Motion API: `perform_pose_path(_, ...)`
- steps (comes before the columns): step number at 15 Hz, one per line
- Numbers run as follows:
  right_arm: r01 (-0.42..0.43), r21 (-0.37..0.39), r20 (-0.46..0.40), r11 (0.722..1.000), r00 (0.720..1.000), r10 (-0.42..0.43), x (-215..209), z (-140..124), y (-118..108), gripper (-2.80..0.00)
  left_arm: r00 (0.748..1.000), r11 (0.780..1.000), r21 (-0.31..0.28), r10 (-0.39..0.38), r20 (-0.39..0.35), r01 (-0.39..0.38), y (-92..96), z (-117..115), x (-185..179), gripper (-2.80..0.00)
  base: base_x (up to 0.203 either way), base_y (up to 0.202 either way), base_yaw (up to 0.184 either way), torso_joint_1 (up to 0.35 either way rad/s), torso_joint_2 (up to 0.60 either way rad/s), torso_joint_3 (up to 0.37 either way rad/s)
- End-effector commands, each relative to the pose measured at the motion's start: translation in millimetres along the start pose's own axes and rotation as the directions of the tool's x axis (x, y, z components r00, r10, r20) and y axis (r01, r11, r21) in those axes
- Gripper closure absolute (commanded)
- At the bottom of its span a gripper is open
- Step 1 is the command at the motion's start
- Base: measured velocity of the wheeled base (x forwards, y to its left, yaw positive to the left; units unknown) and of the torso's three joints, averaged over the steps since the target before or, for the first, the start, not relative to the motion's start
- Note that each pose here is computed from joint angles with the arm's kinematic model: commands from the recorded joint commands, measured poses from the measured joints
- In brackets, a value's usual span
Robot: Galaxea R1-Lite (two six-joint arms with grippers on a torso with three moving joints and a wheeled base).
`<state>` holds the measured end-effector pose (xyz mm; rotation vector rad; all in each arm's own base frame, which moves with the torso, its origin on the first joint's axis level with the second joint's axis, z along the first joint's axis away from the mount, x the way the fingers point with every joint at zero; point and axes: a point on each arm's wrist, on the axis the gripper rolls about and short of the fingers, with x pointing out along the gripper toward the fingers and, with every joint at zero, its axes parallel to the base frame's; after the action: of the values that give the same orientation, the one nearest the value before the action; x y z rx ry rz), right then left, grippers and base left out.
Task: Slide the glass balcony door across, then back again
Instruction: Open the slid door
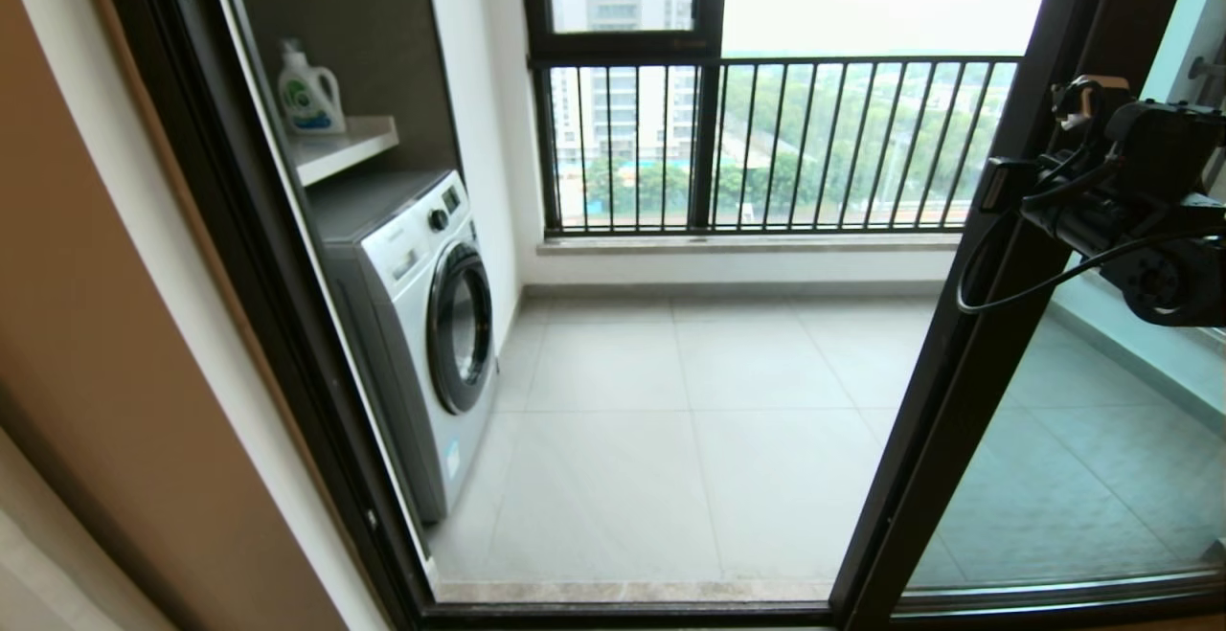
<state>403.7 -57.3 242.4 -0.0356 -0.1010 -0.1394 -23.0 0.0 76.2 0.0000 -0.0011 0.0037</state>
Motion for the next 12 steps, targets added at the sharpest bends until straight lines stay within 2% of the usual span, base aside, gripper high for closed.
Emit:
perform_pose_path(1, -0.003, 0.001, 0.012, 1.000, 1.000, 0.003, -1, 3, 0, 0.00, 1.000, 1.000, 0.000, 0.001, -0.002, -0.001, 0.0, 0, 0, 0.00, 0.000, 0.000, 0.000, 0.000, 0.00, 0.000)
perform_pose_path(6, -0.003, 0.002, 0.011, 1.000, 1.000, 0.003, -1, 3, 0, 0.00, 1.000, 1.000, 0.000, 0.001, -0.003, -0.001, 0.0, 0, 0, 0.00, 0.000, 0.000, 0.000, 0.000, 0.00, 0.000)
perform_pose_path(8, -0.002, 0.003, 0.026, 1.000, 1.000, 0.002, -8, 11, 0, 0.00, 1.000, 1.000, -0.001, 0.001, -0.001, -0.001, 0.0, 0, 0, 0.00, 0.000, 0.000, 0.000, 0.000, 0.00, 0.000)
perform_pose_path(12, -0.006, 0.006, 0.052, 1.000, 0.999, 0.006, -55, 39, -1, 0.00, 1.000, 1.000, 0.000, 0.001, -0.002, -0.001, 0.0, 0, 0, 0.00, 0.000, 0.000, 0.000, 0.000, 0.00, 0.000)
